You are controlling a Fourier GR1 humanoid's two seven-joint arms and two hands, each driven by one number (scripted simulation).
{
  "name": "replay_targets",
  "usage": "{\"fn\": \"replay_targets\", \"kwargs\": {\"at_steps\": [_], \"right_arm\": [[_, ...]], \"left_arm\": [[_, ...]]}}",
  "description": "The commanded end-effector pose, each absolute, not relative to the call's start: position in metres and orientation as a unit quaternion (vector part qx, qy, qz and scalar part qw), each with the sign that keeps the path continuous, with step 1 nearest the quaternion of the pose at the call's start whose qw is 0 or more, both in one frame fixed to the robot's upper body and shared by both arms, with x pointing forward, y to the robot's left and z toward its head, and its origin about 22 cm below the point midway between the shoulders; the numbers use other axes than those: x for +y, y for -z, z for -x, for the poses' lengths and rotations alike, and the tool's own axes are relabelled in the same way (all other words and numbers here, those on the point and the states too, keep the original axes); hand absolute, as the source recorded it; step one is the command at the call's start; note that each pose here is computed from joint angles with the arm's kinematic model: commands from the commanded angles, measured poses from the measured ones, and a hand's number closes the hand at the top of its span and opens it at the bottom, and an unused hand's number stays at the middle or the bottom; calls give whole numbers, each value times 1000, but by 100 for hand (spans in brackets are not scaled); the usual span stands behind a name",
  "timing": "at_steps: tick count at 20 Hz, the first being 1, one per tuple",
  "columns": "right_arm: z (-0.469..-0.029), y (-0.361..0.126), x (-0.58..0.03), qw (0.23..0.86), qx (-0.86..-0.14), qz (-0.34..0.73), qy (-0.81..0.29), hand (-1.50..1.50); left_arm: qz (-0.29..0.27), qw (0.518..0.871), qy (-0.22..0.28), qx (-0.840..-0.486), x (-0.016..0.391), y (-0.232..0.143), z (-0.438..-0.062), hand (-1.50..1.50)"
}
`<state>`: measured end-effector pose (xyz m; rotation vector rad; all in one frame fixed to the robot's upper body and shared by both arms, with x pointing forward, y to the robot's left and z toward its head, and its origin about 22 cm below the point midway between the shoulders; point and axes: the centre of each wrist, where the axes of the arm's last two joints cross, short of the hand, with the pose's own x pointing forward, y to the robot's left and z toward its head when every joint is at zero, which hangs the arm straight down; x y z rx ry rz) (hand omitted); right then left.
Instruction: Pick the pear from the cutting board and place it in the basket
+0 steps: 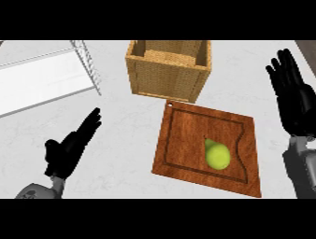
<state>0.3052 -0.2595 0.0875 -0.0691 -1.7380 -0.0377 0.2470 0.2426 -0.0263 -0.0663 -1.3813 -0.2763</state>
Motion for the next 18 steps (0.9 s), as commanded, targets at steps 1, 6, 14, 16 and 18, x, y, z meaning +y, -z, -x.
{"fn": "replay_targets", "kwargs": {"at_steps": [1, 6, 14, 16, 18], "right_arm": [[-313, -96, -260, 666, -744, 23, -51, 150], [-328, -61, -248, 753, -610, -80, -231, 150], [-270, -47, -123, 641, -656, -144, -373, -150], [-283, -80, -117, 647, -637, -83, -410, -150], [-293, -99, -128, 631, -645, 5, -430, -150]], "left_arm": [[34, 739, 123, -662, 240, 12, -260, 0], [-16, 620, 190, -761, 250, -57, -294, 0], [-15, 647, 180, -741, 285, -70, -279, 0], [-18, 648, 173, -741, 264, -48, -279, 0], [-14, 653, 172, -737, 270, -51, -274, 0]]}}
